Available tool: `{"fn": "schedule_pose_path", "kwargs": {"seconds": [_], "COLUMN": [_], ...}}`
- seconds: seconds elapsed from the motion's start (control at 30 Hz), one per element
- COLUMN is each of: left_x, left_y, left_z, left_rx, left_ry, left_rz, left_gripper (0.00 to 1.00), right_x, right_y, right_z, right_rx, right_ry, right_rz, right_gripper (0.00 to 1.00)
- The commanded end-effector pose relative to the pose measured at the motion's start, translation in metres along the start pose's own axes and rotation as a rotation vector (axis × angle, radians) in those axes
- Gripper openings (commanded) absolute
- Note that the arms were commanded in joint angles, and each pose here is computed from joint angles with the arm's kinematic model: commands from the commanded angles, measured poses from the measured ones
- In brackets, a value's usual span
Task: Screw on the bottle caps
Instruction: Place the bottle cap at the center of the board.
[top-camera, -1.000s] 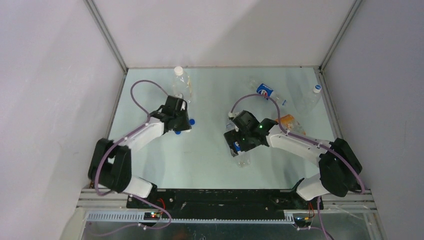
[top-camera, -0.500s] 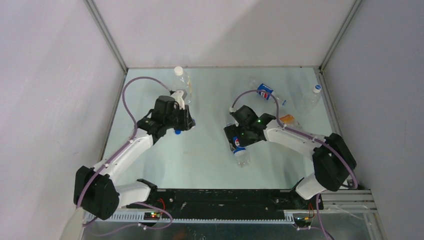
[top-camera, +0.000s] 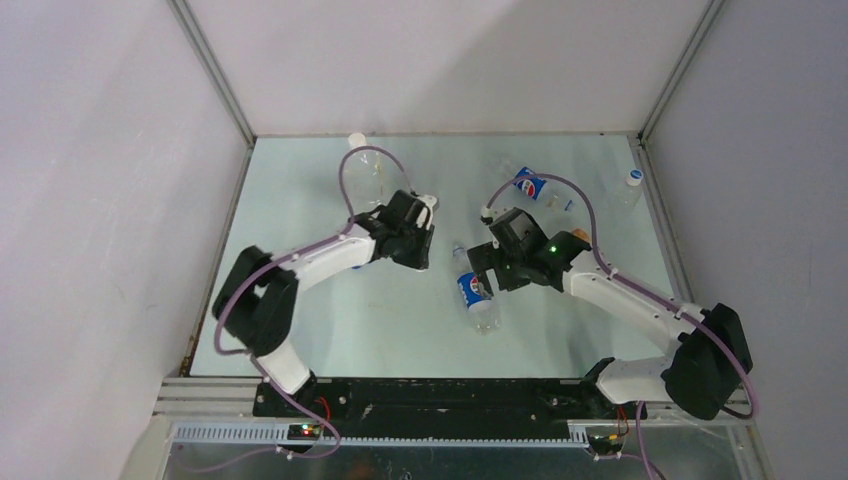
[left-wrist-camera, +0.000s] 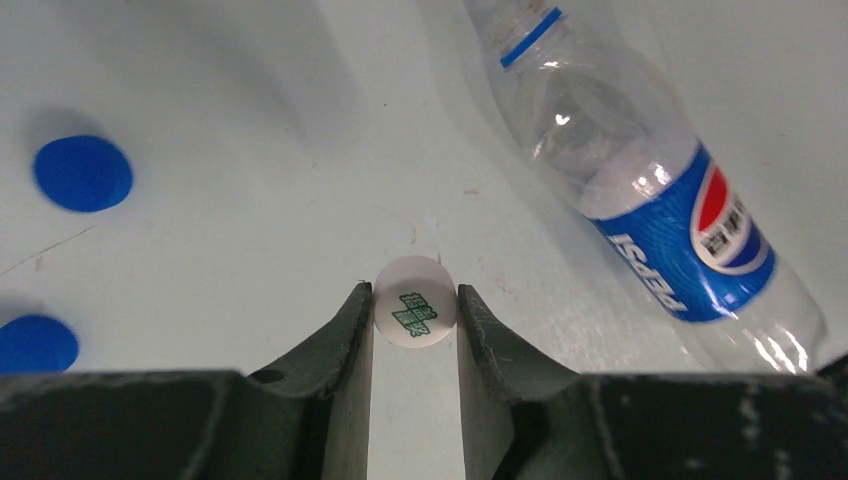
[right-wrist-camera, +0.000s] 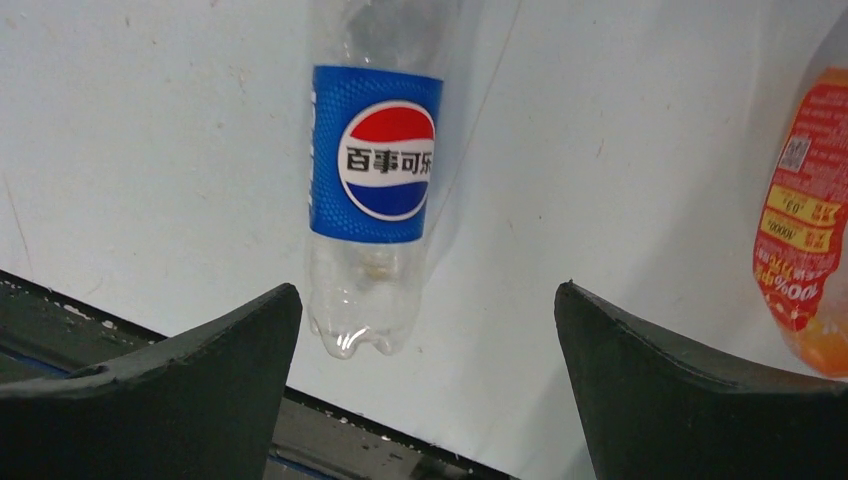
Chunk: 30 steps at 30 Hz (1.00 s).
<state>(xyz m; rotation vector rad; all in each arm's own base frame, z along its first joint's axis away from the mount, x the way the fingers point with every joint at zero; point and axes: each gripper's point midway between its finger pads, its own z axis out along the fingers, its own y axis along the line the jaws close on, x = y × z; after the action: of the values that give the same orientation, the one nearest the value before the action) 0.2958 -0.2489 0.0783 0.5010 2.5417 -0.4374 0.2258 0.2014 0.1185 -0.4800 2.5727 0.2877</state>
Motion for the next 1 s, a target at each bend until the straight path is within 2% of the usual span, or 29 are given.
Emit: {"fn": "schedule_pose_path", "kwargs": {"seconds": [0.0, 0.13, 0.3, 0.4, 0.47, 0.53, 0.73, 0.9, 0.97], "left_x": [-0.011, -0.001, 0.012, 0.01, 0.006, -0.002, -0.028, -0.037, -0.035], "left_y": [0.007, 0.008, 0.006, 0.006, 0.007, 0.007, -0.018, -0.061, -0.084], "left_z": [0.022, 0.038, 0.046, 0.041, 0.032, 0.017, -0.028, -0.031, -0.026], "left_rx": [-0.065, -0.096, -0.12, -0.131, -0.151, -0.174, -0.129, -0.046, -0.034], "left_ry": [0.004, 0.045, 0.063, 0.043, 0.024, -0.01, -0.156, -0.215, -0.217], "left_rz": [-0.013, 0.011, 0.008, -0.015, -0.053, -0.1, -0.306, -0.449, -0.462], "left_gripper": [0.11, 0.24, 0.53, 0.66, 0.85, 0.97, 1.0, 1.0, 1.0], "right_x": [0.006, 0.016, 0.028, 0.032, 0.035, 0.036, 0.034, 0.035, 0.038], "right_y": [-0.007, -0.016, -0.028, -0.033, -0.037, -0.041, -0.052, -0.056, -0.058], "right_z": [-0.014, -0.02, -0.025, -0.028, -0.031, -0.035, -0.05, -0.056, -0.057], "right_rx": [0.012, 0.03, 0.042, 0.043, 0.049, 0.054, 0.048, -0.005, -0.002], "right_ry": [-0.026, -0.033, -0.042, -0.045, -0.05, -0.058, -0.137, -0.182, -0.189], "right_rz": [0.042, 0.068, 0.105, 0.12, 0.13, 0.139, 0.22, 0.296, 0.299], "right_gripper": [1.0, 0.99, 0.99, 0.99, 0.99, 1.0, 0.99, 0.99, 0.99]}}
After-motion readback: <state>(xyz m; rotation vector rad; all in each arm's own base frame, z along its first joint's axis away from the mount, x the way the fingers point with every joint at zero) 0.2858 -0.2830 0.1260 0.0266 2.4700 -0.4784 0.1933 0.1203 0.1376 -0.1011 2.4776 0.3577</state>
